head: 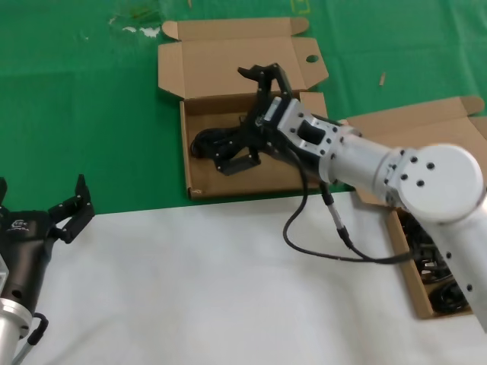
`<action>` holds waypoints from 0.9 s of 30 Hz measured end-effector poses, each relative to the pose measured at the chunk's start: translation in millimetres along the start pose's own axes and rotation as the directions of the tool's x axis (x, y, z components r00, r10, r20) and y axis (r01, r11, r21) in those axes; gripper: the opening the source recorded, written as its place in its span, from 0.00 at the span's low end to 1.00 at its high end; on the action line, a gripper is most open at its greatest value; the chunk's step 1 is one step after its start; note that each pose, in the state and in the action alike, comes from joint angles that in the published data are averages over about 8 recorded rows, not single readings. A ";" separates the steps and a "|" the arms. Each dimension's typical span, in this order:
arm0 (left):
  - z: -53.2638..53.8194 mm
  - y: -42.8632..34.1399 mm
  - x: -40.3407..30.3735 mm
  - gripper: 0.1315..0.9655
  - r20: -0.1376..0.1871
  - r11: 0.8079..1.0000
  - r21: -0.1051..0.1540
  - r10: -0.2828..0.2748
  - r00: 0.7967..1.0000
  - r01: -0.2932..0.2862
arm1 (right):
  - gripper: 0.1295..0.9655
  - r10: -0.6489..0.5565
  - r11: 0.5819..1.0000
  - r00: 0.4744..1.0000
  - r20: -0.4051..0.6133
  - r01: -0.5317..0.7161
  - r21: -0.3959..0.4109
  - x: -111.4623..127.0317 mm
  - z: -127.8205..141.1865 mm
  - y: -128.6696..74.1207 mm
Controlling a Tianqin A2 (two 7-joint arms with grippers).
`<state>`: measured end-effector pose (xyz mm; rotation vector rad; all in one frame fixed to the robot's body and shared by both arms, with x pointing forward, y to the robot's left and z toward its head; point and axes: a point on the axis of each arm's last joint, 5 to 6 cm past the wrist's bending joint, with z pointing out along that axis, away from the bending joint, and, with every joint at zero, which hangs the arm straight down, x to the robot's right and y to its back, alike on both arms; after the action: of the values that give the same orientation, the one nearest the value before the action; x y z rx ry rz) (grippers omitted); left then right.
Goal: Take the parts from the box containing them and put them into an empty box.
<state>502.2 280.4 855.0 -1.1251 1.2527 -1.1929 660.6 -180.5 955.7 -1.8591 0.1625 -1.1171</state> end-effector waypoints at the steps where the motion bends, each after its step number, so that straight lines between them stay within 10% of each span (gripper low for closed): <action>1: 0.0 0.0 0.0 0.70 0.000 1.000 0.000 0.000 1.000 0.000 | 1.00 0.017 1.000 1.000 -0.014 -0.017 0.004 -2.7 -2.5 2.3; 27: 0.0 0.0 0.0 0.99 0.000 1.000 0.000 0.000 1.000 0.000 | 1.00 0.409 0.907 0.818 -0.404 -0.411 0.087 -66.2 -91.7 59.6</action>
<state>502.2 280.4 855.0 -1.1251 1.2527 -1.1928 572.9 -238.2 882.8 -1.4643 0.7773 -1.1802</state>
